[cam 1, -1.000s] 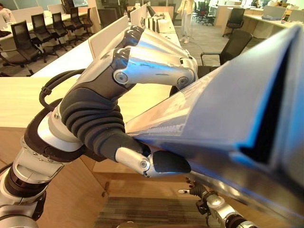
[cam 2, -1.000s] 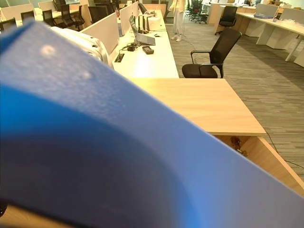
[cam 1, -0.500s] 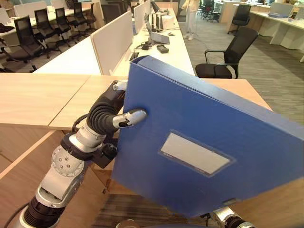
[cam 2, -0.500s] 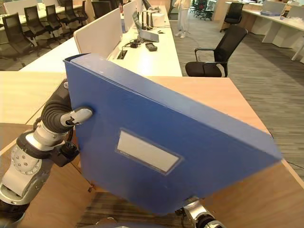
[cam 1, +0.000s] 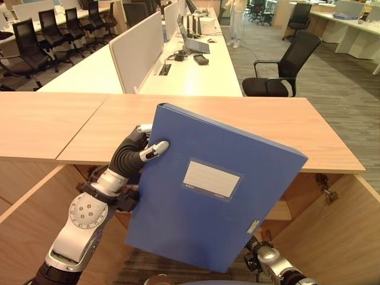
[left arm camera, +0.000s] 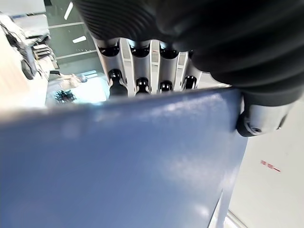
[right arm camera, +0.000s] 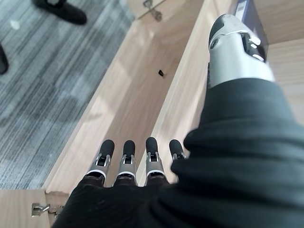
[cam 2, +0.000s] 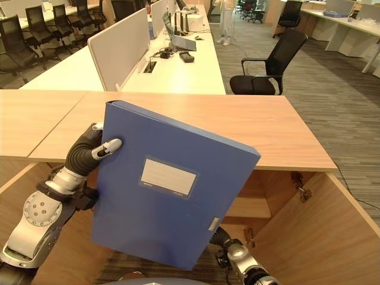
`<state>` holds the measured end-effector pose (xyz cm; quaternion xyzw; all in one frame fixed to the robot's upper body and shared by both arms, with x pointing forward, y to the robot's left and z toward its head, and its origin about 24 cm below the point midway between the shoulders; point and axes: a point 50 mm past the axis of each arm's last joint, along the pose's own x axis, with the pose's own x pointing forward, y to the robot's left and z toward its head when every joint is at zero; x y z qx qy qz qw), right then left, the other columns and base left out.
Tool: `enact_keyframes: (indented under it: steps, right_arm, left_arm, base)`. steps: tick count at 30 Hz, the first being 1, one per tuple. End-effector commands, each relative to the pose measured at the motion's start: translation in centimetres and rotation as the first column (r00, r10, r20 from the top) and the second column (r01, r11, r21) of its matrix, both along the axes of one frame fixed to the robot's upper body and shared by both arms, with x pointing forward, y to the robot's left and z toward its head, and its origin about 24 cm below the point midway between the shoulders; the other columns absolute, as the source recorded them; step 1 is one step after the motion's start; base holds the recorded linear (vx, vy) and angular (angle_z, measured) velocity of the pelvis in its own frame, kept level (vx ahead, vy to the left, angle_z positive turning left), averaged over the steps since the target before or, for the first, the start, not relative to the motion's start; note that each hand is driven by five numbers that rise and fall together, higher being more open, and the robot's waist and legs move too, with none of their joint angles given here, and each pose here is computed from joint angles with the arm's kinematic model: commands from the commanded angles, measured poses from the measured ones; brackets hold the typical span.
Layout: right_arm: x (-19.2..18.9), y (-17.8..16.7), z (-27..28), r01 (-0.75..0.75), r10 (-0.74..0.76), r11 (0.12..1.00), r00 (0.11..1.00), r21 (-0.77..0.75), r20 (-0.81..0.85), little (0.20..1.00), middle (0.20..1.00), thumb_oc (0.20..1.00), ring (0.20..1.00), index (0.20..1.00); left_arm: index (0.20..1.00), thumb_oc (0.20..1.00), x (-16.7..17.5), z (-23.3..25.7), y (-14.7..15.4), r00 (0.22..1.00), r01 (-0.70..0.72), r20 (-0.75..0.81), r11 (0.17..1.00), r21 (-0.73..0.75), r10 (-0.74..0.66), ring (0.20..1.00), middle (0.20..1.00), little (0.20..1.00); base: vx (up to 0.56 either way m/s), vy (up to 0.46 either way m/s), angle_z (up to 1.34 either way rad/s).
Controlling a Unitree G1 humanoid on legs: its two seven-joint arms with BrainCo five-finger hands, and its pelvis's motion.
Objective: Put the empty folder in the office cabinet
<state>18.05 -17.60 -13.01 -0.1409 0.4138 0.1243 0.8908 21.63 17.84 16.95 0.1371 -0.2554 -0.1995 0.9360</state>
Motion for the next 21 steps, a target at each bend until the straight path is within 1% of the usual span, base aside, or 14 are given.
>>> enact_keyframes:
  steps: [1,4,6,7,10,12,14,18,19,20,21]
  right_arm:
    - [3.0,-0.9,2.2,0.024,-0.021,1.000,0.989,-0.021,0.144,1.000,1.000,1.000,1.000,1.000]
    - [3.2,-2.9,2.8,0.075,-0.062,0.995,0.982,-0.065,0.178,1.000,1.000,1.000,1.000,1.000]
    - [3.1,-3.4,2.9,0.085,-0.070,0.994,0.980,-0.074,0.187,1.000,1.000,1.000,1.000,1.000]
    - [3.2,-4.4,3.3,0.116,-0.095,0.989,0.973,-0.089,0.211,1.000,1.000,1.000,1.000,1.000]
    - [3.3,-5.1,3.9,0.127,-0.100,0.986,0.966,-0.103,0.239,1.000,1.000,1.000,1.000,1.000]
    - [3.4,-6.6,5.1,0.154,-0.112,0.980,0.949,-0.124,0.295,1.000,1.000,1.000,1.000,1.000]
    - [3.6,-7.7,6.1,0.189,-0.134,0.973,0.929,-0.130,0.344,1.000,1.000,1.000,1.000,1.000]
    - [3.8,-8.9,7.5,0.224,-0.164,0.969,0.901,-0.106,0.401,1.000,1.000,1.000,1.000,1.000]
    - [4.1,-9.5,8.8,0.232,-0.187,0.971,0.874,-0.047,0.449,1.000,1.000,1.000,1.000,1.000]
    - [4.1,-9.5,8.8,0.233,-0.188,0.972,0.874,-0.045,0.448,1.000,1.000,1.000,1.000,1.000]
    - [4.3,-9.3,9.2,0.221,-0.198,0.975,0.865,0.005,0.461,1.000,1.000,1.000,1.000,1.000]
  left_arm:
    - [0.200,0.200,-0.7,1.0,1.4,0.993,-0.087,0.081,0.996,0.014,0.085,0.200,0.200,0.200]
    - [0.200,0.200,-1.2,0.2,2.5,0.987,-0.155,0.058,0.987,0.047,0.153,0.200,0.200,0.200]
    - [0.200,0.200,-1.4,0.1,2.8,0.983,-0.177,0.057,0.983,0.059,0.174,0.200,0.200,0.200]
    - [0.200,0.200,-1.6,0.0,3.4,0.975,-0.216,0.064,0.973,0.086,0.211,0.200,0.200,0.200]
    - [0.200,0.200,-1.9,-0.2,3.9,0.967,-0.253,0.069,0.961,0.112,0.247,0.200,0.200,0.200]
    - [0.200,0.200,-2.2,-0.8,5.0,0.948,-0.319,0.061,0.935,0.153,0.313,0.200,0.200,0.200]
    - [0.200,0.200,-2.3,-0.9,5.5,0.935,-0.354,0.074,0.917,0.182,0.347,0.200,0.200,0.200]
    - [0.200,0.200,-2.3,-1.2,6.4,0.912,-0.410,0.086,0.886,0.216,0.400,0.200,0.200,0.200]
    - [0.200,0.200,-2.2,-1.4,6.9,0.896,-0.444,0.100,0.865,0.235,0.433,0.200,0.200,0.200]
    - [0.200,0.200,-2.1,-1.4,6.8,0.896,-0.444,0.100,0.865,0.235,0.433,0.200,0.200,0.200]
    - [0.200,0.200,-2.1,-1.4,7.0,0.891,-0.453,0.107,0.859,0.237,0.440,0.200,0.200,0.200]
  base:
    - [0.00,0.000,0.00]
    - [0.00,0.004,-0.03]
    - [0.00,0.001,-0.03]
    - [-0.01,-0.003,-0.04]
    - [0.00,-0.002,-0.01]
    - [0.00,-0.012,-0.04]
    - [0.00,0.000,0.00]
    - [0.00,-0.008,-0.09]
    - [0.00,-0.016,-0.03]
    - [0.00,0.000,0.00]
    - [0.00,0.000,0.00]
